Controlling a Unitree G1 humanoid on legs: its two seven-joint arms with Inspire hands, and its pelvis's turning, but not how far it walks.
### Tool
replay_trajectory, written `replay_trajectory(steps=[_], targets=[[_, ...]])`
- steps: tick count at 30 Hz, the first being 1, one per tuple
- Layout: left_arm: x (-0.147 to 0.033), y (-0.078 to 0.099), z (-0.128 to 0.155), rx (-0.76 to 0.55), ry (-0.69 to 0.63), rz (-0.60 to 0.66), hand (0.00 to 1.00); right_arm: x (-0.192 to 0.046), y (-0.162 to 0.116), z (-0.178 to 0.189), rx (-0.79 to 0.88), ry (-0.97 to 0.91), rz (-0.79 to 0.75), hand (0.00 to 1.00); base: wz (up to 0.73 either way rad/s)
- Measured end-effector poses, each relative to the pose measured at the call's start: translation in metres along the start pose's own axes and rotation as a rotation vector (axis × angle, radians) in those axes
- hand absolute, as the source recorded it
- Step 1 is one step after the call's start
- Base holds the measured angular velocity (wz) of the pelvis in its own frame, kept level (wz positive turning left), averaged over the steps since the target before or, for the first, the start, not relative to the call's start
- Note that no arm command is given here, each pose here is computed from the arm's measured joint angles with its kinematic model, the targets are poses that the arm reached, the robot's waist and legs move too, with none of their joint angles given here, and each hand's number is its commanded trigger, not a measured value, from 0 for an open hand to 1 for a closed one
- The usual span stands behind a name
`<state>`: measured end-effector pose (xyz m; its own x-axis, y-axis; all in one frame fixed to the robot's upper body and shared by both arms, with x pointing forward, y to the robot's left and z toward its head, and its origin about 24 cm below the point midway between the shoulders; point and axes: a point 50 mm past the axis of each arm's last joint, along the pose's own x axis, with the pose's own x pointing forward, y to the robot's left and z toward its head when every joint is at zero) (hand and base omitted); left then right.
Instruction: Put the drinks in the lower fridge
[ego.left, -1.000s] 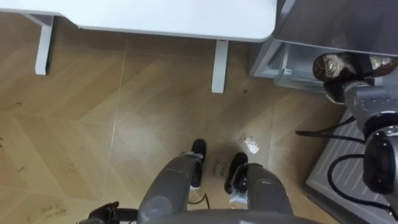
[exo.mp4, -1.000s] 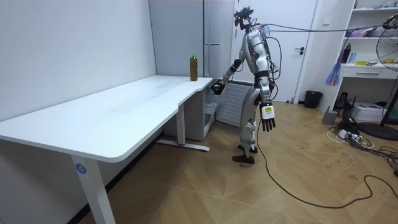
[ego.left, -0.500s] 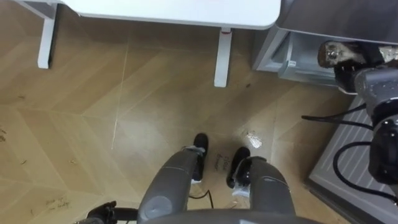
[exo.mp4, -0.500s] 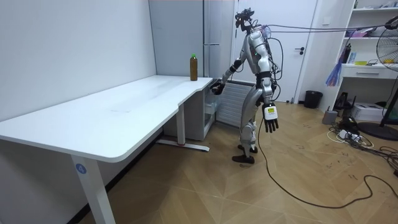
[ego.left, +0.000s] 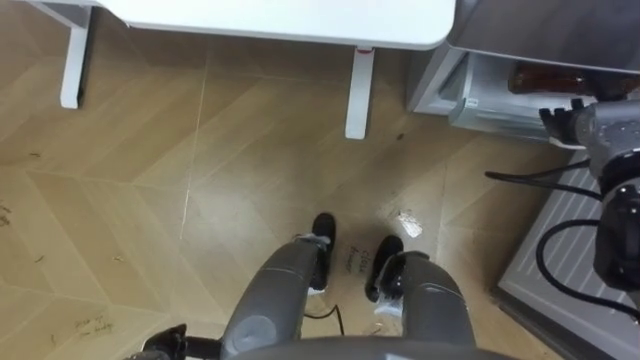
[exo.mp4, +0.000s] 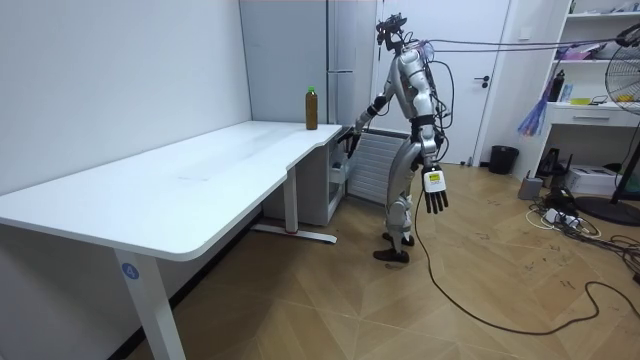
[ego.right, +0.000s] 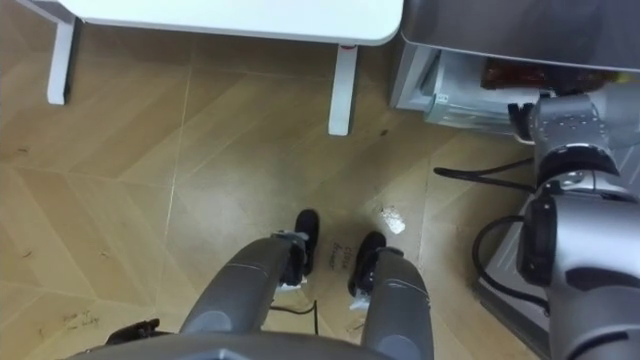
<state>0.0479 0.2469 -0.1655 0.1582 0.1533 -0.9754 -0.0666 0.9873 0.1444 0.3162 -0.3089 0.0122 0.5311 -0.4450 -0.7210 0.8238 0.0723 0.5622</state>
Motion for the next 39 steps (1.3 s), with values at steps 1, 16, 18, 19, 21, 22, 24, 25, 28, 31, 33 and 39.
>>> replay_trajectory(steps=[1,16,18,19,21,22,24,25,28,31,33,39], targets=[[0.000,0.000,0.000,0.005,0.000,-0.001,0.00,0.000,0.000,0.000,0.000,-0.001,0.000,0.00,0.00],[0.000,-0.001,0.004,0.004,-0.009,-0.004,0.00,0.000,-0.001,0.000,0.009,-0.004,-0.001,0.00,0.00],[0.000,0.000,0.005,-0.001,-0.013,-0.003,0.00,0.001,-0.002,0.000,0.008,-0.003,-0.001,0.00,0.00],[0.000,0.000,0.007,-0.008,-0.016,-0.003,0.00,0.002,-0.004,0.000,0.008,-0.002,-0.003,0.00,0.00],[0.000,0.001,0.009,-0.024,-0.023,0.000,0.00,0.003,-0.009,-0.001,0.005,0.003,-0.014,0.00,0.02],[0.000,0.002,0.010,-0.034,-0.028,0.001,0.00,0.004,-0.012,-0.002,0.000,0.007,-0.023,0.00,0.00],[0.000,0.002,0.012,-0.049,-0.033,0.002,0.00,0.005,-0.015,-0.003,-0.005,0.017,-0.028,0.00,0.00],[0.000,0.003,0.013,-0.061,-0.037,0.002,0.00,0.006,-0.018,-0.004,-0.008,0.023,-0.034,0.00,0.04],[0.000,0.004,0.018,-0.073,-0.051,-0.003,0.00,0.008,-0.026,-0.005,-0.017,0.035,-0.031,0.00,0.06],[0.000,0.006,0.021,-0.063,-0.059,-0.009,0.00,0.011,-0.035,-0.006,-0.034,0.048,-0.005,0.00,-0.03],[0.000,0.008,0.020,-0.058,-0.057,-0.006,0.00,0.012,-0.042,-0.007,-0.049,0.061,0.003,0.00,0.00],[-0.002,0.015,0.009,-0.135,-0.041,0.014,0.00,0.016,-0.076,-0.009,-0.104,0.096,0.011,0.00,0.01]])
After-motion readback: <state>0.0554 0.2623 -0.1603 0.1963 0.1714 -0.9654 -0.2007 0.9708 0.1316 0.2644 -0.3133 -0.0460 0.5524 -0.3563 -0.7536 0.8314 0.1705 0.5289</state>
